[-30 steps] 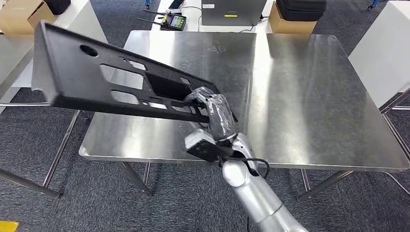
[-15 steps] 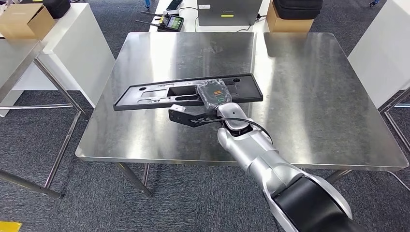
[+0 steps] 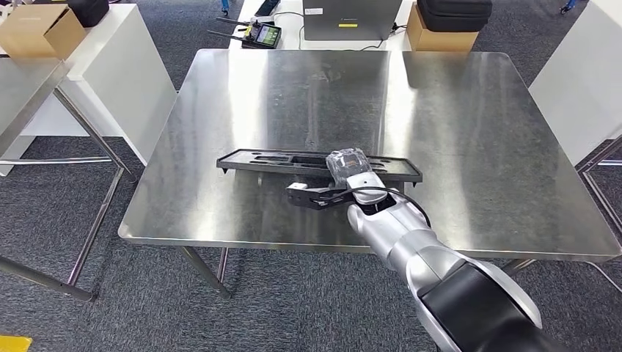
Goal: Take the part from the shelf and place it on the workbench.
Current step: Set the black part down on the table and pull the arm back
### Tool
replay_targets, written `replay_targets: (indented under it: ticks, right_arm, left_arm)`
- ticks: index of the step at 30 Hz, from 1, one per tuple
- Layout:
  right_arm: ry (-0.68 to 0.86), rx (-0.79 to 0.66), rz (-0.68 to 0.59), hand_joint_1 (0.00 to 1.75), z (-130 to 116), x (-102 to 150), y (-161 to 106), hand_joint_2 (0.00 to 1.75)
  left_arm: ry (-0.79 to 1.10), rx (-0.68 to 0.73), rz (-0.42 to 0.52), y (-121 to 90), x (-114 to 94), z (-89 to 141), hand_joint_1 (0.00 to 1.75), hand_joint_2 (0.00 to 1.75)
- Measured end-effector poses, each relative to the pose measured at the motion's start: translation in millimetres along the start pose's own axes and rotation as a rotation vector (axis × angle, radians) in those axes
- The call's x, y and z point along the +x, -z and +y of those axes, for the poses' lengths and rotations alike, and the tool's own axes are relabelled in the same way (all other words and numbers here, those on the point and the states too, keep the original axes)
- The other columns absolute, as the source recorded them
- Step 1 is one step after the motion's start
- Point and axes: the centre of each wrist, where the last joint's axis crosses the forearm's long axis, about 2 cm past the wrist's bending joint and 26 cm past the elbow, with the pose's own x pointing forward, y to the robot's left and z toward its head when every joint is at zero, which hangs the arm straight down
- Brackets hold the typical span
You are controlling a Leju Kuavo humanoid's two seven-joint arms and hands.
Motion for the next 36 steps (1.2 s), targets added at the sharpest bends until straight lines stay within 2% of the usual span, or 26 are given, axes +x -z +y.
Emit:
replay_targets:
  ticks: [11,15,36]
  right_arm:
    - [-0.012,0.028,0.03,0.0,7.4,-8.5,-0.5,0.0]
    - [-0.009,0.041,0.038,0.0,8.4,-9.3,-0.5,0.0]
    - [0.037,0.008,0.023,0.0,4.4,-11.3,0.4,0.0]
  left_arm:
    - [0.002,0.01,0.003,-0.1,-0.4,0.7,0.0,1.75]
    - [-0.004,0.007,0.006,-0.1,-0.5,1.0,0.0,0.0]
    - [-0.002,0.01,0.019,0.0,-0.6,1.4,0.0,0.0]
